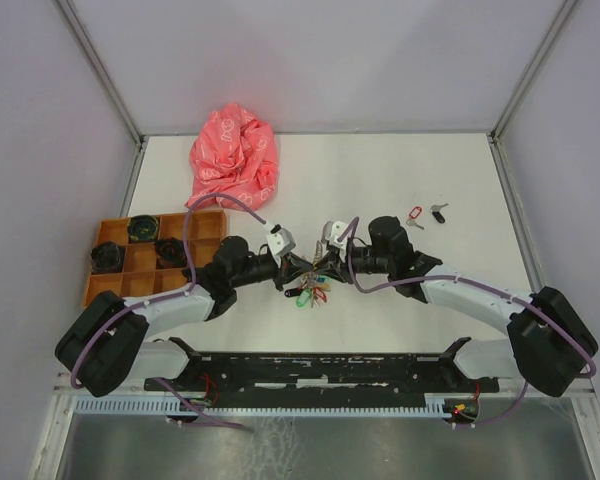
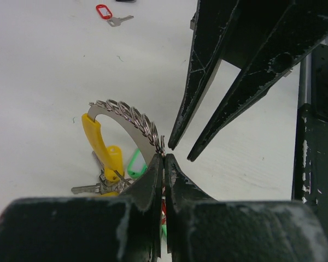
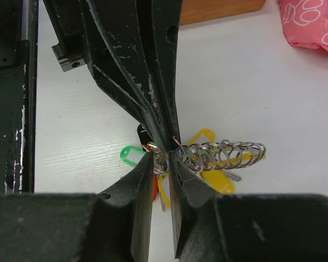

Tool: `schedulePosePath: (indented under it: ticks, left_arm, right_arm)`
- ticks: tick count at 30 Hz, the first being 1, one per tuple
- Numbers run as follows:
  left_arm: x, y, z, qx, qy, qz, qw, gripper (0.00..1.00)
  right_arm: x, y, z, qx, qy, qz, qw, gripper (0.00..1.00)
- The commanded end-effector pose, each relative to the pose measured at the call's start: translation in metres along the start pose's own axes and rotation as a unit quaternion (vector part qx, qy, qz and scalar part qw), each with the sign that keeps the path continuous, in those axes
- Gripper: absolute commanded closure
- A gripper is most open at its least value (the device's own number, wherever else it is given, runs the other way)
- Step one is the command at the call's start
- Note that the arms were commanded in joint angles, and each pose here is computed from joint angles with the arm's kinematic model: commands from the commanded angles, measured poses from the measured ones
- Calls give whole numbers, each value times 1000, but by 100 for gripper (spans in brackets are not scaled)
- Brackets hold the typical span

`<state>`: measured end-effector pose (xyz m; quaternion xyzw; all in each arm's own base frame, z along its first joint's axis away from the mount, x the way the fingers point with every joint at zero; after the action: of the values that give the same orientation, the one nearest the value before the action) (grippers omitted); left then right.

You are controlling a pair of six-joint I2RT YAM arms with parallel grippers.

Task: Put the keys on the keyring

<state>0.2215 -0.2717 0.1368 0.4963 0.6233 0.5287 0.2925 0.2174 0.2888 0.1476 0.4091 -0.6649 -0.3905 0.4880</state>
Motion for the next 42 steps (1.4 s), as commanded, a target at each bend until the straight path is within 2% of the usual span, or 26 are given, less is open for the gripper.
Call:
schedulePosePath:
  ticks: [1, 17, 29, 36, 42]
  left_arm:
    - [2, 25, -15, -58, -41, -46, 996, 97]
    - [2, 21, -11, -58, -31, -38, 997, 97]
    - [3, 21, -20, -70, -59, -41, 995, 97]
    - [5, 21, -26, -79, -75, -47, 993, 97]
    - [5, 23, -27, -80, -77, -50, 993, 97]
  right_arm:
    - [-2, 13, -5, 38, 5, -25, 999, 76]
    - [12, 12, -9, 45, -18, -20, 999, 75]
    - [6, 14, -11, 46, -5, -29, 998, 74]
    - [4, 17, -2, 53, 27, -41, 997, 74]
    - [3, 21, 7, 55, 66, -50, 995, 78]
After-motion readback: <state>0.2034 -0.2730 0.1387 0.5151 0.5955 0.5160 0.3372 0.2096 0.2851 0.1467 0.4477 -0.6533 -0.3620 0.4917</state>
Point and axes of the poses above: each gripper's point midway between its finger pads, its own x axis back along the fingers, its own z axis along the line the jaws close on, y = z × x, the point moved 2 cm from there along x, back along the fingers, and after that the axes turned 11 degrees about x, right-handed, at the moved point
